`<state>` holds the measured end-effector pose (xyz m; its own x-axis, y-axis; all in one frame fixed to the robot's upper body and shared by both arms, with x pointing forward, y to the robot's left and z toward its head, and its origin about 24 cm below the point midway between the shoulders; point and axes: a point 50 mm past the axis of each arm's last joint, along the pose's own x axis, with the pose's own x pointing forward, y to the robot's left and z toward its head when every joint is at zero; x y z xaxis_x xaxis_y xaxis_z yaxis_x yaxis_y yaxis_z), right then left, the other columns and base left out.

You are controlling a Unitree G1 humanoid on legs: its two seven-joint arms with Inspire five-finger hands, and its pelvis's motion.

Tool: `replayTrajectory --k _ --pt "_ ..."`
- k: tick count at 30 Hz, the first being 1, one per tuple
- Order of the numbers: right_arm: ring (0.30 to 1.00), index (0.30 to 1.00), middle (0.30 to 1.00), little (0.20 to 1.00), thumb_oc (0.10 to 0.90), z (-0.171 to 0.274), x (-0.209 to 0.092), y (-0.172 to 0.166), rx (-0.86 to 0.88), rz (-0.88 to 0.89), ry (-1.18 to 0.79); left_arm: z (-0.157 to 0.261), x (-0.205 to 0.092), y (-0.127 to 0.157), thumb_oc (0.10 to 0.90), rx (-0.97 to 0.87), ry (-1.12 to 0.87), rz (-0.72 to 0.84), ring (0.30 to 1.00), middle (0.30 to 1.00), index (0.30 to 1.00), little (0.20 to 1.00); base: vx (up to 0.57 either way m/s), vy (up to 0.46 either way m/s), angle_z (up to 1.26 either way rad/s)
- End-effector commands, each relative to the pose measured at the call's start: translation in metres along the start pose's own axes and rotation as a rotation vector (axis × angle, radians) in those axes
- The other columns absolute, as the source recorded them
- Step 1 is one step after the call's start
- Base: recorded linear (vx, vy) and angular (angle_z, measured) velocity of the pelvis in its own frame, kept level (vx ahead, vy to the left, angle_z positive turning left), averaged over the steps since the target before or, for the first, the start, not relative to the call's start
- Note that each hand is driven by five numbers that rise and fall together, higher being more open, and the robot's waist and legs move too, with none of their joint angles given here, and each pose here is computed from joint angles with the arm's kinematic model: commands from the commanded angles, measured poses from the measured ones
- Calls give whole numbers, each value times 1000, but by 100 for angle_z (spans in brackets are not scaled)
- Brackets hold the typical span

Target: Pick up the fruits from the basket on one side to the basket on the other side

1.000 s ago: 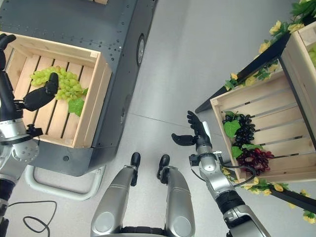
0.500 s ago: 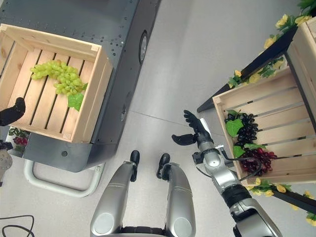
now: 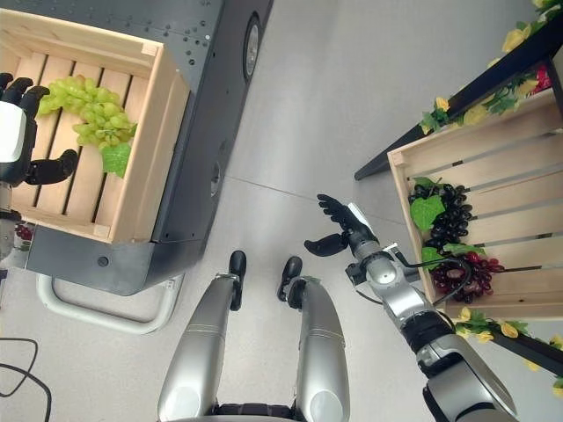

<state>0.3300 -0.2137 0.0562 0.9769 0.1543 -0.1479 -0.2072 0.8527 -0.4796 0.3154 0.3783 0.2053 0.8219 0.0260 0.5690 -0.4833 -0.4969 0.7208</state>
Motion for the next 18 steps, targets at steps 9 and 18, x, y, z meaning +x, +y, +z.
replayTrajectory --k 9,18 --pt "900 900 900 900 800 34 2 -27 -40 71 -143 -50 43 56 800 399 114 96 900 900 900 900 -30 37 1" --pt "900 900 900 900 800 36 5 -25 4 68 -146 -55 59 82 800 465 161 217 900 900 900 900 -11 1 6"
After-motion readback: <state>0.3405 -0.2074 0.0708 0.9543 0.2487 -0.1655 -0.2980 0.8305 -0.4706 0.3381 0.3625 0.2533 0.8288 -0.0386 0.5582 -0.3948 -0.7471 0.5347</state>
